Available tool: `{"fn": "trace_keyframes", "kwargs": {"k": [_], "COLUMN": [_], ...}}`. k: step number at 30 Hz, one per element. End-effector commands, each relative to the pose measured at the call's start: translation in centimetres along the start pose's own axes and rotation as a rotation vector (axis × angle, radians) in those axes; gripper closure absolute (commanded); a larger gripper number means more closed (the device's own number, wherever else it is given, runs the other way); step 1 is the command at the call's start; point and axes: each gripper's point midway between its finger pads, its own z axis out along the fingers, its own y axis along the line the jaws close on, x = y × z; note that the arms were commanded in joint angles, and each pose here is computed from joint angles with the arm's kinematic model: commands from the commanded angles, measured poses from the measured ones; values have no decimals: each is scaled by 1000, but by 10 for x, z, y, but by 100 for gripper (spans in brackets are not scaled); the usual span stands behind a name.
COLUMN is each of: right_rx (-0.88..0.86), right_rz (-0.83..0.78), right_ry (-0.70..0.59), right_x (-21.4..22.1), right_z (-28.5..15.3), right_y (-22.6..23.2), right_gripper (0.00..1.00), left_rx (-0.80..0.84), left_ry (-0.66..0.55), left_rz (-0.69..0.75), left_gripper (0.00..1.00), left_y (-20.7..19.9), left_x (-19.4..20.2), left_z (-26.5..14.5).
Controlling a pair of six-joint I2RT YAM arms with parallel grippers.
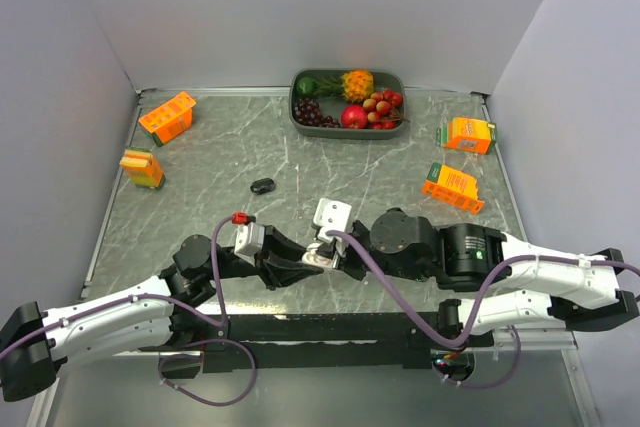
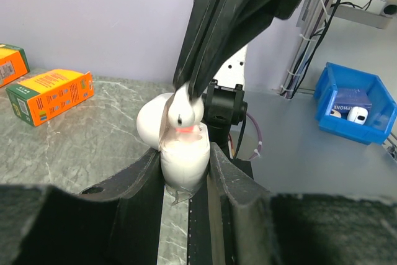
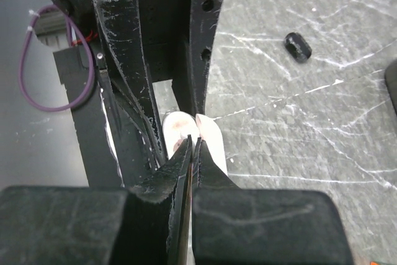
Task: Insert the wireless bluetooth earbuds into the charging case
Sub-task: Adjust the earbud with the charging case.
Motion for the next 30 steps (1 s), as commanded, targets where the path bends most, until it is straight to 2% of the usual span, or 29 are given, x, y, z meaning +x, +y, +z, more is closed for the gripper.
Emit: {"fn": "trace_keyframes", "kwargs": {"k": [1, 30], "right_rx": [32, 23], "right_rz": [40, 38], "right_ry": [-106, -178], "right_x": [-20, -13], "right_z": [-10, -7], "right_y": [-9, -5], "right_gripper": [100, 100], "left_rx": [4, 10], "left_ry": [-55, -104], "left_rz": [15, 4], "left_gripper": [99, 99], "left_y": [-2, -5], "left_x": [-17, -29], "left_z": [3, 5]}}
